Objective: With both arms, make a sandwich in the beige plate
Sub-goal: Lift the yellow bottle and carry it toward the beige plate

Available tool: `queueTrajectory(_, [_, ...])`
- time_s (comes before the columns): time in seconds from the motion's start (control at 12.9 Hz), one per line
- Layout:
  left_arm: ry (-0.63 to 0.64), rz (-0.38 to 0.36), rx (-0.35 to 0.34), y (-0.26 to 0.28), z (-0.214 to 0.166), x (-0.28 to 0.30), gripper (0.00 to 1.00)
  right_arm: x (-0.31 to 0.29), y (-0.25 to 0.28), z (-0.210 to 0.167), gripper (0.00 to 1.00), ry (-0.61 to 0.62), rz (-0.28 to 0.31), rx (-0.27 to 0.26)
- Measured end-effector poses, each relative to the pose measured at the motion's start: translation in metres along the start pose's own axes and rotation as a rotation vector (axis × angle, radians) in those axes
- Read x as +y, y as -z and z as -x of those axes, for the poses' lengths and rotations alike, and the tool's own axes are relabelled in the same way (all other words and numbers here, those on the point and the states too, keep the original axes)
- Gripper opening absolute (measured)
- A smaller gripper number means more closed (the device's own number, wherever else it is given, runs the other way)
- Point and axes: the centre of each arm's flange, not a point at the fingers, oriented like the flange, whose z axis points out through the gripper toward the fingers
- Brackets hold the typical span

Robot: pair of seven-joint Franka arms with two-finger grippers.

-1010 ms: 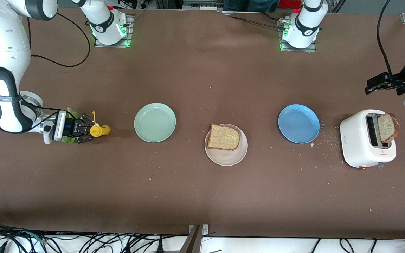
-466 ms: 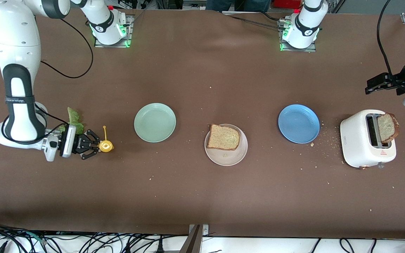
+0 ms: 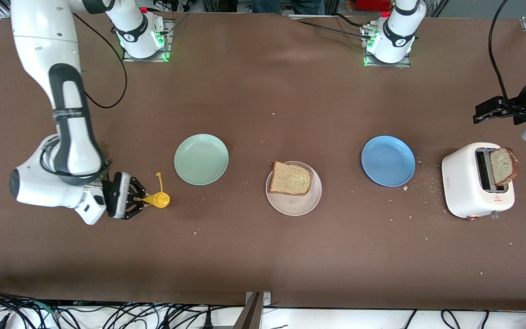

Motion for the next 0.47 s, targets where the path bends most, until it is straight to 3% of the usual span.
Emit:
queueTrajectory(0.23, [0.0, 0.0, -0.001, 0.0, 0.0, 0.0, 1.0, -0.008, -0.001, -0.091, 0.09, -0.007, 0.046, -0.228])
queueTrajectory(0.47, [0.0, 0.0, -0.002, -0.001, 0.0, 0.0, 1.0, -0.034, -0.022, -0.171, 0.09, -0.04, 0.139, -0.427])
